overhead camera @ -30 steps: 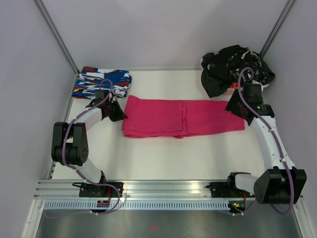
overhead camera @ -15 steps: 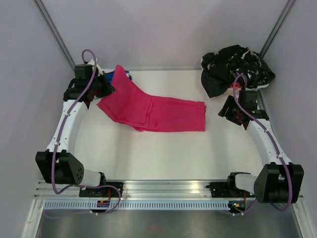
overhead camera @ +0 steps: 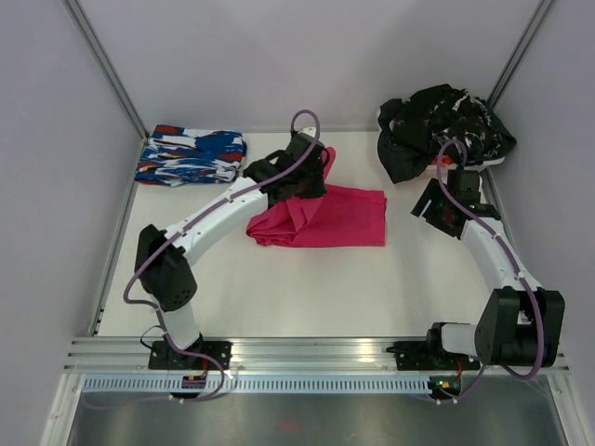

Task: Fold and stack the trousers
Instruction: Fold the trousers

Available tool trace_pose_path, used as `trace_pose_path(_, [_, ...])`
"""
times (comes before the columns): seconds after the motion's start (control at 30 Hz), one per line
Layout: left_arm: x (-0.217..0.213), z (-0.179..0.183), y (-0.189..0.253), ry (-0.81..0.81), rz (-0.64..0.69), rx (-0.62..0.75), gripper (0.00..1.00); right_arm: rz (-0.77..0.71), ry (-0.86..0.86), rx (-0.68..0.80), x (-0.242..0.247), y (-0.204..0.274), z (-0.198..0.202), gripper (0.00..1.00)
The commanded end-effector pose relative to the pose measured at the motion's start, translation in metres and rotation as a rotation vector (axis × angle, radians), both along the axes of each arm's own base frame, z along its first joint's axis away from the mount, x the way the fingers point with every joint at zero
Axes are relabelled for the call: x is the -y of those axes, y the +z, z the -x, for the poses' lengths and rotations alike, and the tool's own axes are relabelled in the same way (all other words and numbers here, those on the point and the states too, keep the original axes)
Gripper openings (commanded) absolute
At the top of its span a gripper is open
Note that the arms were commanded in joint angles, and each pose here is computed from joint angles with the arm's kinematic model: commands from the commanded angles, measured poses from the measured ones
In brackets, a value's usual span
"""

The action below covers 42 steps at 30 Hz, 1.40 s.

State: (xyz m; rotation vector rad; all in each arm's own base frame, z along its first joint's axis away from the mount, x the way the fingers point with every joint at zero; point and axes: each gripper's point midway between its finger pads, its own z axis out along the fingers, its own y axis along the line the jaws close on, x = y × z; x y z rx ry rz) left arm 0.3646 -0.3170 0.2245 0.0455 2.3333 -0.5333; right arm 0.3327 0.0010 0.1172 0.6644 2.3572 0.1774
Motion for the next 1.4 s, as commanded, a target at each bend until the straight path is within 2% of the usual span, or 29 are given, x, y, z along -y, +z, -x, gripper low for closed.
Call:
trace_pose_path(0.0, [0.032,-0.014,0.015,0.113,0.1,0.037,0.02,0.063,-0.073,0.064,0.026,0.026,-0.012,0.8])
trace_pose_path(0.07, [0.05,-0.013,0.005,0.128,0.126,0.001,0.02,0.066,-0.087,0.058,0.032,0.027,-0.011,0.8])
trace_pose_path(0.1, [0.058,-0.013,-0.013,0.135,0.117,-0.03,0.02,0.061,-0.1,0.054,0.035,0.027,-0.01,0.8])
trace_pose_path(0.27, [0.1,-0.016,-0.049,0.133,0.174,-0.061,0.02,0.031,-0.081,0.104,0.031,0.033,-0.012,0.8])
trace_pose_path(0.33, [0.111,-0.015,-0.069,0.142,0.144,-0.075,0.02,0.031,-0.073,0.108,0.03,0.034,-0.011,0.81])
trace_pose_path(0.53, [0.156,-0.014,-0.073,0.115,0.174,-0.039,0.02,0.037,-0.028,0.12,0.026,0.039,-0.008,0.81])
trace_pose_path(0.87, [0.181,-0.016,-0.087,0.144,0.201,-0.036,0.02,0.016,-0.015,0.122,0.021,0.041,-0.005,0.82])
trace_pose_path(1.0, [0.198,-0.009,-0.093,0.081,0.233,-0.049,0.04,0.019,-0.026,0.114,0.022,0.037,-0.003,0.82])
trace_pose_path(1.1, [0.213,-0.004,-0.087,0.011,0.267,-0.043,0.31,0.004,-0.011,0.13,0.019,0.041,-0.006,0.82])
trace_pose_path(1.13, [0.218,0.0,-0.08,-0.041,0.273,-0.042,0.5,0.001,-0.003,0.135,0.018,0.042,-0.007,0.82])
trace_pose_path(1.2, [0.213,0.009,-0.073,-0.092,0.241,-0.071,0.73,-0.007,0.015,0.15,0.015,0.049,-0.009,0.83])
trace_pose_path(1.23, [0.207,0.014,-0.05,-0.127,0.241,-0.054,0.99,-0.006,0.027,0.155,0.014,0.052,-0.01,0.83])
trace_pose_path(1.3, [0.185,0.013,-0.029,-0.131,0.22,-0.028,1.0,-0.018,0.047,0.166,0.01,0.058,-0.012,0.84])
trace_pose_path(1.37, [0.145,0.011,0.003,-0.102,0.214,0.017,1.0,-0.034,0.065,0.185,0.006,0.062,-0.016,0.84])
